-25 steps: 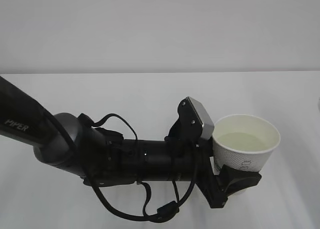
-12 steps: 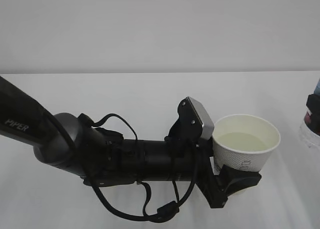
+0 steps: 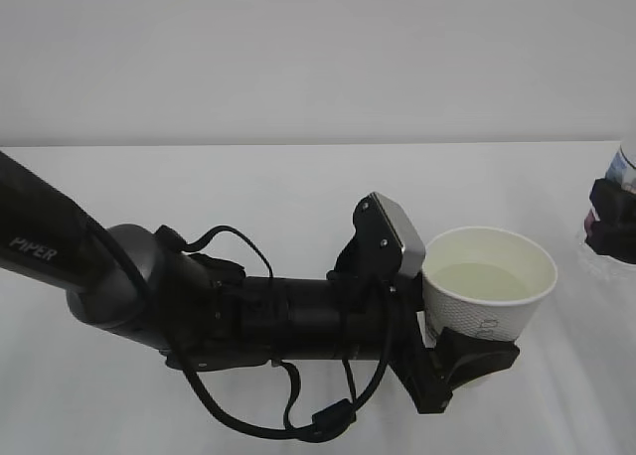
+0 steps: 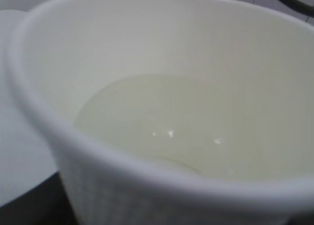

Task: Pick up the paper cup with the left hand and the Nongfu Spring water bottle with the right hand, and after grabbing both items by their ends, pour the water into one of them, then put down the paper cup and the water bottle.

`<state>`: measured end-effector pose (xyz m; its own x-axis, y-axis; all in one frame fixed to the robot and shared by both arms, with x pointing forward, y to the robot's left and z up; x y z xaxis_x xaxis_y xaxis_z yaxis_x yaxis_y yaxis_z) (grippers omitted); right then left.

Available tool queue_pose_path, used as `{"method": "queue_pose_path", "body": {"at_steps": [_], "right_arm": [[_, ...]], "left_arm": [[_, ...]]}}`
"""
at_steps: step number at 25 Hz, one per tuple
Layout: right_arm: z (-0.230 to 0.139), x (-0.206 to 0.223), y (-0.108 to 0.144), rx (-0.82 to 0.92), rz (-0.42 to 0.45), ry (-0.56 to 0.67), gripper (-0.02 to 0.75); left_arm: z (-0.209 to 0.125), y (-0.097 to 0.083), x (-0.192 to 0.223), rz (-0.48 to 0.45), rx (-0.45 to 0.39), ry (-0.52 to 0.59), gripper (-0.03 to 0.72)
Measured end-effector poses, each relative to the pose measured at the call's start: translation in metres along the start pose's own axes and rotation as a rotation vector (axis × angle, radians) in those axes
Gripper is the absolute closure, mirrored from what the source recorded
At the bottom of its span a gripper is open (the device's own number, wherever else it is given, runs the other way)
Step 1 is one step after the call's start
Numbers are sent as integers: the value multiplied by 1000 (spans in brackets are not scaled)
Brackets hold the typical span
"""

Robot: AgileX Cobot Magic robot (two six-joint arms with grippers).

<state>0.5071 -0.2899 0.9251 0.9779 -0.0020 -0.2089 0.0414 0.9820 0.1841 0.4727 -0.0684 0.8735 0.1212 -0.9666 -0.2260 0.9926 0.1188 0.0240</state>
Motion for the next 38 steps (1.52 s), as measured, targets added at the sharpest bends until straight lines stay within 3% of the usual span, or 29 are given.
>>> {"method": "queue_pose_path", "body": {"at_steps": [12,38], "right_arm": [[-32,20,-5,-3,-12,71,287],[-28,68,1,-7,14,20,287]], "left_arm": [[0,0,0,1,-1,0,143],[1,4,0,35,-27,-11,167]]}}
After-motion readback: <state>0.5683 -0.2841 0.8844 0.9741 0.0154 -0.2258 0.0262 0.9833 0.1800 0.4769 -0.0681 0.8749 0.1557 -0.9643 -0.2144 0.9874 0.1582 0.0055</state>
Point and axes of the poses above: a point on each arm's last joint axis where the gripper is mounted, x pointing out along that axis toward the gripper, y along the wrist's bending axis when the last joint is at zero, z = x × y, the point moved 3 cm from there along x, pointing out along that axis toward the gripper, and after that the axes turned 10 degrees about x, right-handed, at the moved point
